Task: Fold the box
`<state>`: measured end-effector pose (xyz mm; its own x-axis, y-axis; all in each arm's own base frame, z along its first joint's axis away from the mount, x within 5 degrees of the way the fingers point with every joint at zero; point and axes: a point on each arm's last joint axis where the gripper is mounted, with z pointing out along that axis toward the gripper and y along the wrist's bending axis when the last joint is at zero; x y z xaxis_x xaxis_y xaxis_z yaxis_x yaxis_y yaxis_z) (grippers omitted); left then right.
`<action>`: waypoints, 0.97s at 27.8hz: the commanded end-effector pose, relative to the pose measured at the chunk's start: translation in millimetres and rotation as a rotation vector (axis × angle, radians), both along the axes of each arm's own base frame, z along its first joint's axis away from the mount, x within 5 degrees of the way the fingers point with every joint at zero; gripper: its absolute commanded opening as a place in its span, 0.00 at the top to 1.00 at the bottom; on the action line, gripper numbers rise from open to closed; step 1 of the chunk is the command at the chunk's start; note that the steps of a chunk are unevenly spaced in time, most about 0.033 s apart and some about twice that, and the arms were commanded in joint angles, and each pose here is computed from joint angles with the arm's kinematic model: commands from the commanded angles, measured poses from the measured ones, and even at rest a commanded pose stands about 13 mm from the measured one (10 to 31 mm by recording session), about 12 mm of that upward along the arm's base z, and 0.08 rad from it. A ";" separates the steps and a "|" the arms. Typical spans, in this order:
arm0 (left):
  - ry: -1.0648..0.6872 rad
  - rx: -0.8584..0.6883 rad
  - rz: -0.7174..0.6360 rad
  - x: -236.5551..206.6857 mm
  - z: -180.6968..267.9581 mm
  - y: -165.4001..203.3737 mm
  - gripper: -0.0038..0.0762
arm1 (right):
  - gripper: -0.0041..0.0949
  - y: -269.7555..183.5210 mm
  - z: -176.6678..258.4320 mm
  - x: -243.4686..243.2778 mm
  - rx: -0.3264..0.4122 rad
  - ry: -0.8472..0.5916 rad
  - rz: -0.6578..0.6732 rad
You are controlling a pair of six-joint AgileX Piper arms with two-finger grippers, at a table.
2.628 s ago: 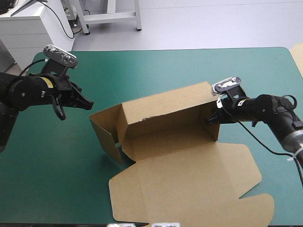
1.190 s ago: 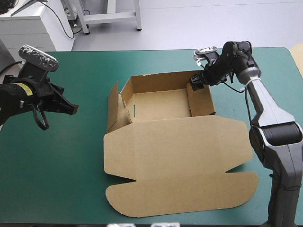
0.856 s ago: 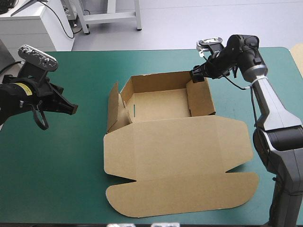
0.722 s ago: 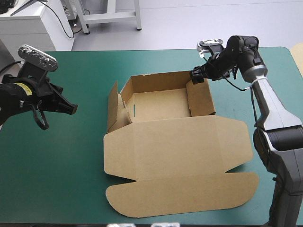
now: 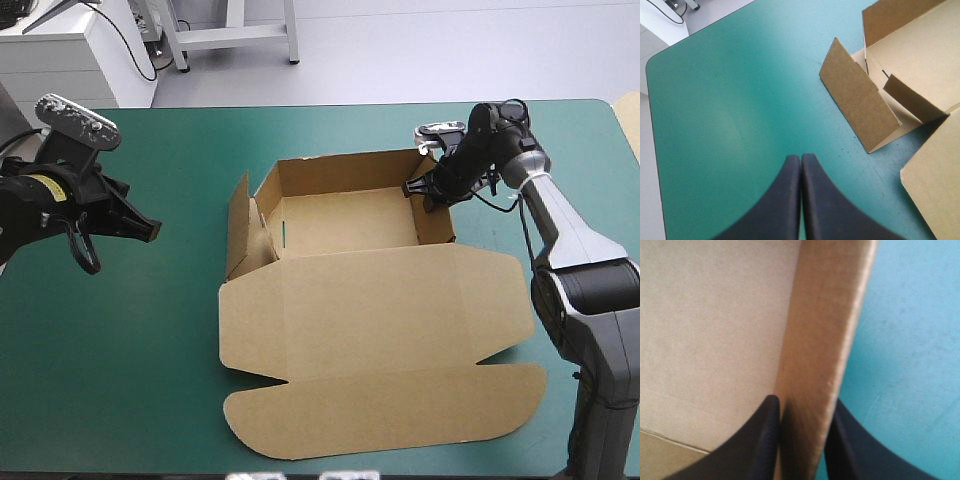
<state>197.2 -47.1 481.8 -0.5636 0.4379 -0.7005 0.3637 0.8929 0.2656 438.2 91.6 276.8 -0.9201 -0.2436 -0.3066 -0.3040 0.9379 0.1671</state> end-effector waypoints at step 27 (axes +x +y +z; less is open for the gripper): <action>-0.032 0.188 0.253 33.7 -49.8 34.3 0.96 | 0.98 -75.8 209.8 -127.8 0.053 -0.577 -0.023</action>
